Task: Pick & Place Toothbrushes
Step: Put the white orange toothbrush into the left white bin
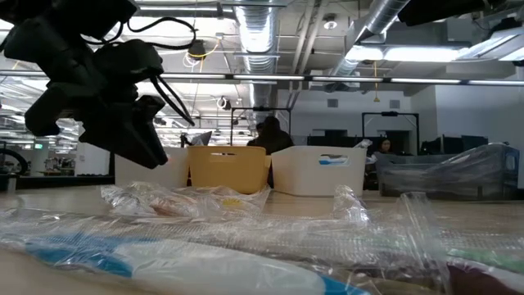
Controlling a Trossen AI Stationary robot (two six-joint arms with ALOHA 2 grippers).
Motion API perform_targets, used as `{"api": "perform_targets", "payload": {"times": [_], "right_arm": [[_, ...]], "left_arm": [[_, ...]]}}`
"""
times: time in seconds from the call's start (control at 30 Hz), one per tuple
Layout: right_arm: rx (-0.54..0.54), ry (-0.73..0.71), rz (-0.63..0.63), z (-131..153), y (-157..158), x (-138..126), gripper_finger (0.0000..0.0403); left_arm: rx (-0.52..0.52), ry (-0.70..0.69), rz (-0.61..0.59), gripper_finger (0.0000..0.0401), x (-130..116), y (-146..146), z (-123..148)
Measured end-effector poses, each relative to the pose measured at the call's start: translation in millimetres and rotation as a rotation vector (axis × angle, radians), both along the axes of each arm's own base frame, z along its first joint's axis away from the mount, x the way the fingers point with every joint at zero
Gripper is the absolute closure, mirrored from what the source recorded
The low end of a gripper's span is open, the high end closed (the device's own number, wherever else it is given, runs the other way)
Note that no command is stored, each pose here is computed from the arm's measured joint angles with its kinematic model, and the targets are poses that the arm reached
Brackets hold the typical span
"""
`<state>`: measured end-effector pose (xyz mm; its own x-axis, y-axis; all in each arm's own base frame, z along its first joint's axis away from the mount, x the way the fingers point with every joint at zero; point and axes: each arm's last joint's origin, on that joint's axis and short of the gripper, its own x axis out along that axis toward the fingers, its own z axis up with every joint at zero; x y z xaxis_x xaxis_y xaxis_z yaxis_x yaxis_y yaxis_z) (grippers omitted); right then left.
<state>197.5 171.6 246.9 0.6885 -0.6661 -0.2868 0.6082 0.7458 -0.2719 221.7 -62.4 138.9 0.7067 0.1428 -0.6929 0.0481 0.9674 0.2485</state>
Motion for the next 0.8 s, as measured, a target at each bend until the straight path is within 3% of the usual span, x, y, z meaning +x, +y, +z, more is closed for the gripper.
{"api": "perform_targets", "payload": {"times": [0.2, 0.4, 0.57, 0.8], "right_arm": [[0.000, 0.000, 0.000, 0, 0, 0, 0.0236], [0.000, 0.000, 0.000, 0, 0, 0, 0.0234], [0.001, 0.000, 0.000, 0, 0, 0, 0.0235], [0.000, 0.000, 0.001, 0, 0, 0, 0.0235]], "left_arm": [[-0.047, -0.028, -0.027, 0.0227, 2, -2, 2], [-0.224, -0.229, 0.026, 0.0176, 13, -10, 17], [-0.148, -0.233, -0.046, 0.0162, 13, -12, 18], [-0.137, -0.212, -0.106, 0.0171, 22, -16, 2]]}}
